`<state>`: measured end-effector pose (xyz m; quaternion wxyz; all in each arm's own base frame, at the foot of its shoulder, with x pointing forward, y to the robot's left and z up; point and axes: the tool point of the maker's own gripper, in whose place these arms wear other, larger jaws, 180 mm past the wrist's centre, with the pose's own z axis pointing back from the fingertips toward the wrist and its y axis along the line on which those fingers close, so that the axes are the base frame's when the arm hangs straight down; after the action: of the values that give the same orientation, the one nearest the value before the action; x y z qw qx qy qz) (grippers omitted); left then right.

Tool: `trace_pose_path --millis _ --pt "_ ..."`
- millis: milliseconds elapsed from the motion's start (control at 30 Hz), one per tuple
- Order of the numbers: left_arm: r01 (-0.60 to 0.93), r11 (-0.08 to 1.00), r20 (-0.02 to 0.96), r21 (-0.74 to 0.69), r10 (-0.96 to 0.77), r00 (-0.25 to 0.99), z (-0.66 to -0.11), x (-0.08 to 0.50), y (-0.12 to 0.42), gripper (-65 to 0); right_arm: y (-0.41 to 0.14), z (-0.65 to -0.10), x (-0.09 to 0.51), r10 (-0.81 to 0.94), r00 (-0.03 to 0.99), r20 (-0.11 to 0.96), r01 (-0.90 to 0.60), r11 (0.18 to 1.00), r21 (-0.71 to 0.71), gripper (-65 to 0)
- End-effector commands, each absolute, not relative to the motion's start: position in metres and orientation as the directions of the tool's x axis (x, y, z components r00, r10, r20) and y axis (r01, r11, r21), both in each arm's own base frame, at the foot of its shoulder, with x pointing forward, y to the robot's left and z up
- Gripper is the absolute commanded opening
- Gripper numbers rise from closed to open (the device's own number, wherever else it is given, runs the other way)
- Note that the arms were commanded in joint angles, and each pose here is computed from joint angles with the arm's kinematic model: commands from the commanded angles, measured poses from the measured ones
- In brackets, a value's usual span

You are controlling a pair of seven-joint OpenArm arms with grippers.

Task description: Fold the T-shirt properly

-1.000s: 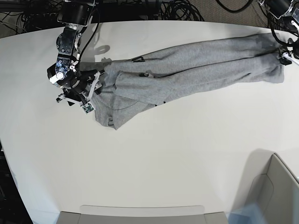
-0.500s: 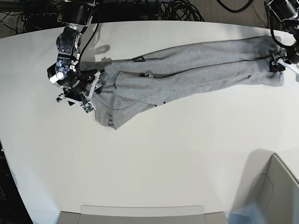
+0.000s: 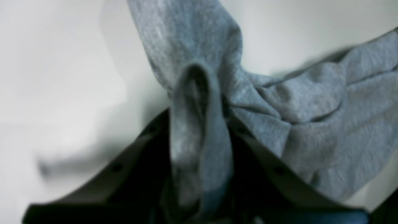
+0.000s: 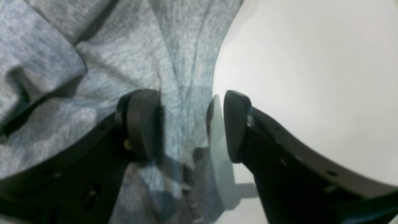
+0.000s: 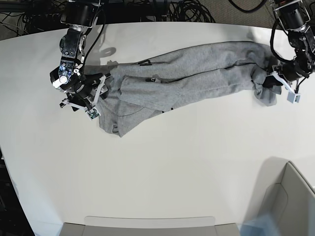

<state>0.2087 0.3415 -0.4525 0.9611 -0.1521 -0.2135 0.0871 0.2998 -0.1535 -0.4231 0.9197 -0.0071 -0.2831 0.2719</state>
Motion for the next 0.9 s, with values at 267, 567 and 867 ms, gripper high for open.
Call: trace_pose_path --millis 267,567,867 --pt "-0.451 0.888 0.258 -0.092 0.459 0.850 -0.448 0.174 0.468 -65.0 -0.167 -0.442 0.277 0.555 0.743 0.374 -0.527 0.830 -0.186 -31.2" --pt "-0.511 0.855 0.322 -0.092 0.511 0.797 -0.424 0.192 0.504 -65.0 -0.166 -0.442 0.276 0.554 0.742 0.377 -0.526 0.830 -0.184 -31.2" --pt "-0.495 0.868 0.349 0.031 0.455 0.819 -0.396 0.174 0.521 -65.0 -0.165 -0.442 0.276 0.553 0.743 0.377 -0.526 0.831 -0.182 -31.2"
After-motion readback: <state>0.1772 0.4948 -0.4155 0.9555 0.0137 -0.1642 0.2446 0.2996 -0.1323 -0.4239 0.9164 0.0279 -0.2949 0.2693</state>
